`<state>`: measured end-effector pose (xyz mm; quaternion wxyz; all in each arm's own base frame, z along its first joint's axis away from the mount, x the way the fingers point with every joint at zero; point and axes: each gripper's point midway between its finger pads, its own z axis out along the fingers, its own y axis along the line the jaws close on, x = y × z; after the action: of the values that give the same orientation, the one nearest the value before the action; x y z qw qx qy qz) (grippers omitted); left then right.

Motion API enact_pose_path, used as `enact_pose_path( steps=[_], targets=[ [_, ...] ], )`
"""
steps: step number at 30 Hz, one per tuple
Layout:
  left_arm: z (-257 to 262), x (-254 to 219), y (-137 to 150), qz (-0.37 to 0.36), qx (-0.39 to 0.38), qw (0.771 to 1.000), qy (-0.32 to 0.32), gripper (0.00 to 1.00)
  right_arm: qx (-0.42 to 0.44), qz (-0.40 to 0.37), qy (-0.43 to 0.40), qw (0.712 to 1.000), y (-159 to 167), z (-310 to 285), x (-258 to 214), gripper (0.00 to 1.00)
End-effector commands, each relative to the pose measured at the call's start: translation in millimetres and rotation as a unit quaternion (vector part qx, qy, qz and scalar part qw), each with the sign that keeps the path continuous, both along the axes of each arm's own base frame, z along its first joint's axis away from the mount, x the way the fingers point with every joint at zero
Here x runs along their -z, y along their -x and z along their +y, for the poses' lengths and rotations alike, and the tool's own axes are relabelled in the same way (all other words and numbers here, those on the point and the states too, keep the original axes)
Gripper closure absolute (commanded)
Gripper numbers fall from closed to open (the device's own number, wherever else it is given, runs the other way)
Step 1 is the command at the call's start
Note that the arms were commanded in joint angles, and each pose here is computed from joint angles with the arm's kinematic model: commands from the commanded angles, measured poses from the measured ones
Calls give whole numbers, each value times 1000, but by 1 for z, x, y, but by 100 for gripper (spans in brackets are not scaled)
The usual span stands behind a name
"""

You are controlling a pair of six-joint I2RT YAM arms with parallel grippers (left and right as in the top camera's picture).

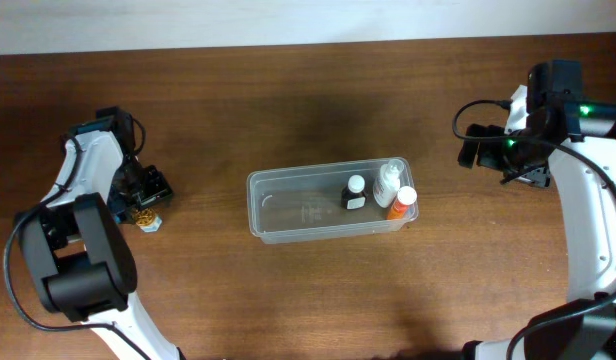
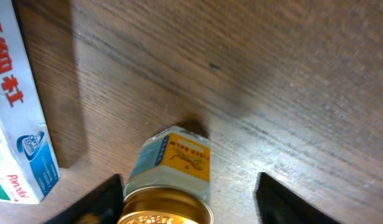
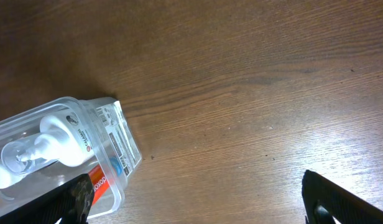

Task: Pack container
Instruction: 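Grasp the gold-lidded Tiger Balm jar with the left gripper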

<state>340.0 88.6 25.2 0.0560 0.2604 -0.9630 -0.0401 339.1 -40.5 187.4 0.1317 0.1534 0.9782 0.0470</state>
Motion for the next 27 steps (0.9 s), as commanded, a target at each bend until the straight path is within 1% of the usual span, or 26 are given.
enact_pose_path(
  steps=[1,5,6,7,14,15,17,22,25,27],
  targets=[
    [0,3,7,13,-8,1000,7,40,-1,5,-3,1000,1,0,3,1],
    [-2,2,12,23,-8,1000,9,39,-1,5,-3,1000,1,0,3,1],
    [-2,2,14,28,-8,1000,10,37,-1,5,-3,1000,1,0,3,1],
    [-3,1,17,33,-8,999,11,33,-1,5,-3,1000,1,0,3,1],
    [-3,1,19,37,-8,999,12,35,-1,5,-3,1000,1,0,3,1],
    [-3,1,19,38,-8,999,12,42,-1,5,-3,1000,1,0,3,1],
    [-3,1,19,39,-8,999,12,47,-1,5,-3,1000,1,0,3,1],
    [-3,1,20,39,-8,999,12,51,-1,5,-3,1000,1,0,3,1],
    [-3,1,20,39,-8,999,12,55,-1,5,-3,1000,1,0,3,1],
    [-3,1,20,39,-8,999,12,61,-1,5,-3,1000,1,0,3,1]
  ],
)
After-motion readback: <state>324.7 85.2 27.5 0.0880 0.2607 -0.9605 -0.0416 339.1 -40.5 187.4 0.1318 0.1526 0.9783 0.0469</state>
